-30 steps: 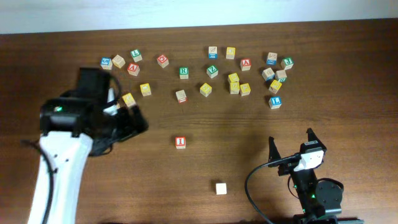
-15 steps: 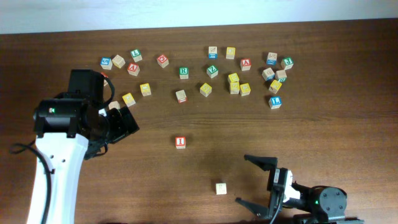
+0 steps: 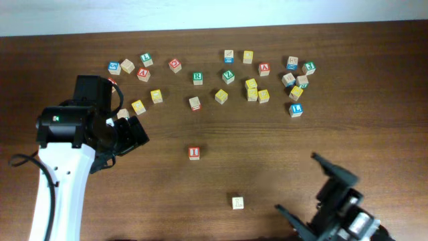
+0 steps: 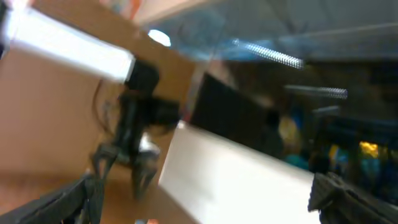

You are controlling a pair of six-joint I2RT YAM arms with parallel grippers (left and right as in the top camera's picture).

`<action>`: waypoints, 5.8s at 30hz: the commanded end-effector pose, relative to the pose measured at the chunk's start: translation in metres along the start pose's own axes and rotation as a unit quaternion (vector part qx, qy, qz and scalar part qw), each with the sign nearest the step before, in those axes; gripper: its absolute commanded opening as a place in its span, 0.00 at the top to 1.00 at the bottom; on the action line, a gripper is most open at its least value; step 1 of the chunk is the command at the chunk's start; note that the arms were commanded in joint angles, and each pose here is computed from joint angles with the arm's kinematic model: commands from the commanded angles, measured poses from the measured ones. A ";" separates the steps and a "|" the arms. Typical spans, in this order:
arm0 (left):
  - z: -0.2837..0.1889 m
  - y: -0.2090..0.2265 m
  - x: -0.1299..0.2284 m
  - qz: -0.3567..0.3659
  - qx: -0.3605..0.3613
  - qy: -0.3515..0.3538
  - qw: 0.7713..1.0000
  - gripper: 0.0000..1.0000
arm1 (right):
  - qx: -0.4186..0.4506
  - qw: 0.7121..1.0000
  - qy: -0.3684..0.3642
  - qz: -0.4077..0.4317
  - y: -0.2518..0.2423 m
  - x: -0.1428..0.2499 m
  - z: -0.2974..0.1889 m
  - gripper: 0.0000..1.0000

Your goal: Spell out ICRA

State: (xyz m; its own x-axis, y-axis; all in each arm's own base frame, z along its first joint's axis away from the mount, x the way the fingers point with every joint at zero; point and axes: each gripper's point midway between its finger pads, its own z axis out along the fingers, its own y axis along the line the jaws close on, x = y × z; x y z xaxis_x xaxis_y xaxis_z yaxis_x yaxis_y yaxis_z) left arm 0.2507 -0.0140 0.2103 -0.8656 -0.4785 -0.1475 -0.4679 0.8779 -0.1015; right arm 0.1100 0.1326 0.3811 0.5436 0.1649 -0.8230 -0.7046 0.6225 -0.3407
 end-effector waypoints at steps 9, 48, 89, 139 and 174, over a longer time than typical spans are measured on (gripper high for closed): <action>0.000 0.003 -0.001 -0.012 -0.006 -0.002 1.000 0.01 | -0.003 0.959 0.258 0.116 -0.023 -0.025 0.028 0.02; 0.000 0.003 -0.001 -0.012 -0.006 -0.002 1.000 0.01 | 0.183 0.324 0.867 0.332 0.111 0.296 -0.058 0.02; 0.000 0.003 -0.001 -0.012 -0.006 -0.002 1.000 0.01 | 0.110 0.279 0.878 0.374 0.175 0.330 -0.098 0.74; 0.000 0.003 -0.001 -0.012 -0.006 -0.002 1.000 0.01 | 0.137 0.313 0.872 0.352 -0.009 0.360 -0.027 0.10; 0.000 0.003 -0.001 -0.012 -0.006 -0.002 1.000 0.01 | 0.059 0.351 0.887 0.294 -0.008 0.410 -0.085 0.69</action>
State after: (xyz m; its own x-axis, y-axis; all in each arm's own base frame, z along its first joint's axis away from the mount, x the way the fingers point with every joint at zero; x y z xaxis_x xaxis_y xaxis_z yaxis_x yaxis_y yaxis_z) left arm 0.2505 -0.0140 0.2102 -0.8658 -0.4784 -0.1465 -0.4681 0.8779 -0.1009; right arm 0.3016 0.1282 0.0086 -0.8927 -0.3820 0.2392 -0.3806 0.9232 0.0541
